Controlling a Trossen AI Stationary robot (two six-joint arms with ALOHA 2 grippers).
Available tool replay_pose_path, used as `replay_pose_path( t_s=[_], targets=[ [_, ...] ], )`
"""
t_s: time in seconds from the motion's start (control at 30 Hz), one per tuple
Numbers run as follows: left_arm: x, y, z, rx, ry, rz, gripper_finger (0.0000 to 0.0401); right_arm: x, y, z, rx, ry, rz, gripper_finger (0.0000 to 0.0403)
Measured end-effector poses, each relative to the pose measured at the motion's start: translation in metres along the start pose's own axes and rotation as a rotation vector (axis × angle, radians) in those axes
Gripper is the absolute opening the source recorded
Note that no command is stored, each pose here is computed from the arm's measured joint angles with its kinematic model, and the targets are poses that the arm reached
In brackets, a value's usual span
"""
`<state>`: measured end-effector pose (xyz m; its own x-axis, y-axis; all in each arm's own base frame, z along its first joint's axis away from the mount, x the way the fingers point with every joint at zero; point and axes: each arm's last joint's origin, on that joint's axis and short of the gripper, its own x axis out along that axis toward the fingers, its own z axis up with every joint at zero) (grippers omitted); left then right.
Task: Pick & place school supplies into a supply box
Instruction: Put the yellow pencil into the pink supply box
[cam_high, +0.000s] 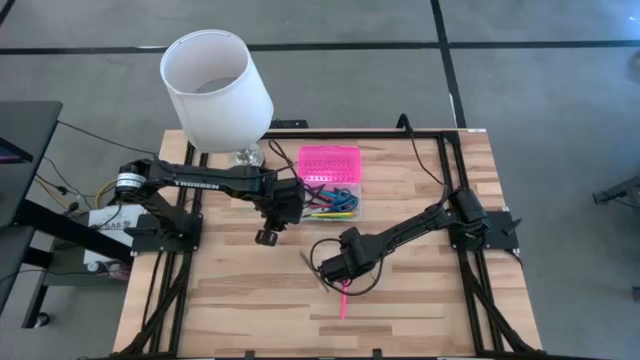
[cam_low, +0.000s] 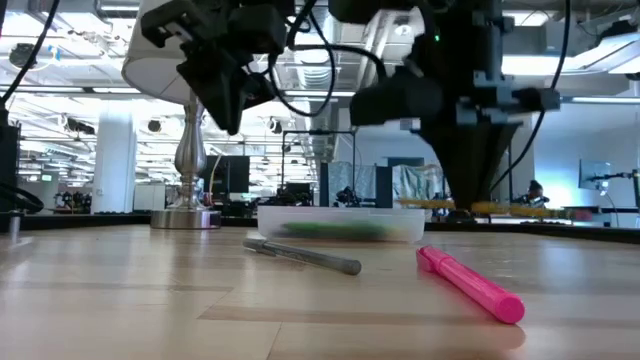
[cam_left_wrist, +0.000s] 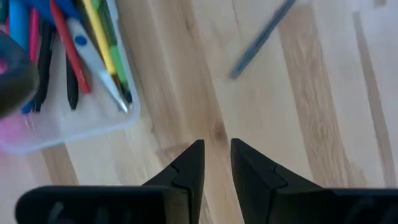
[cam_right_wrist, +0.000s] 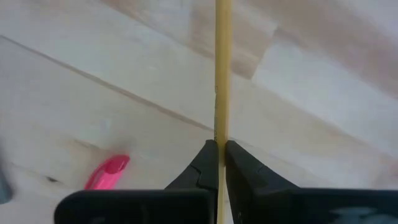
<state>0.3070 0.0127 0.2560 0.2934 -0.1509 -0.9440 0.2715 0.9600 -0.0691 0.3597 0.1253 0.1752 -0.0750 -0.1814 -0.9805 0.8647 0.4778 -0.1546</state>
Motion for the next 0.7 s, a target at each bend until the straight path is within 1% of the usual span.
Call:
replay_pose_path(
  t_s=[0.07,0.2,0.33,0.43,0.57,0.7],
  targets=[
    [-0.002,0.001,-0.003,-0.008,0.023,0.004,0.0071,-0.009,0.0,0.002,-0.028,-0.017,-0.004,0.0001],
    [-0.009,0.006,-0.008,-0.047,0.024,0.012,0.0071,-0.024,-0.001,0.004,-0.123,-0.013,-0.024,0.0001],
    [-0.023,0.011,-0.014,-0.101,-0.011,0.033,0.0071,-0.038,-0.004,0.006,-0.216,-0.034,-0.049,0.0],
    [-0.038,0.013,-0.02,-0.141,-0.05,0.058,0.0071,-0.047,-0.005,0.011,-0.281,-0.092,-0.074,0.0001],
    [-0.057,0.014,-0.028,-0.2,-0.101,0.112,0.0071,-0.048,-0.008,0.024,-0.397,-0.156,-0.108,0.0001],
    [-0.073,0.013,-0.035,-0.267,-0.142,0.182,0.0071,-0.045,-0.01,0.046,-0.522,-0.176,-0.124,0.0001]
  ],
)
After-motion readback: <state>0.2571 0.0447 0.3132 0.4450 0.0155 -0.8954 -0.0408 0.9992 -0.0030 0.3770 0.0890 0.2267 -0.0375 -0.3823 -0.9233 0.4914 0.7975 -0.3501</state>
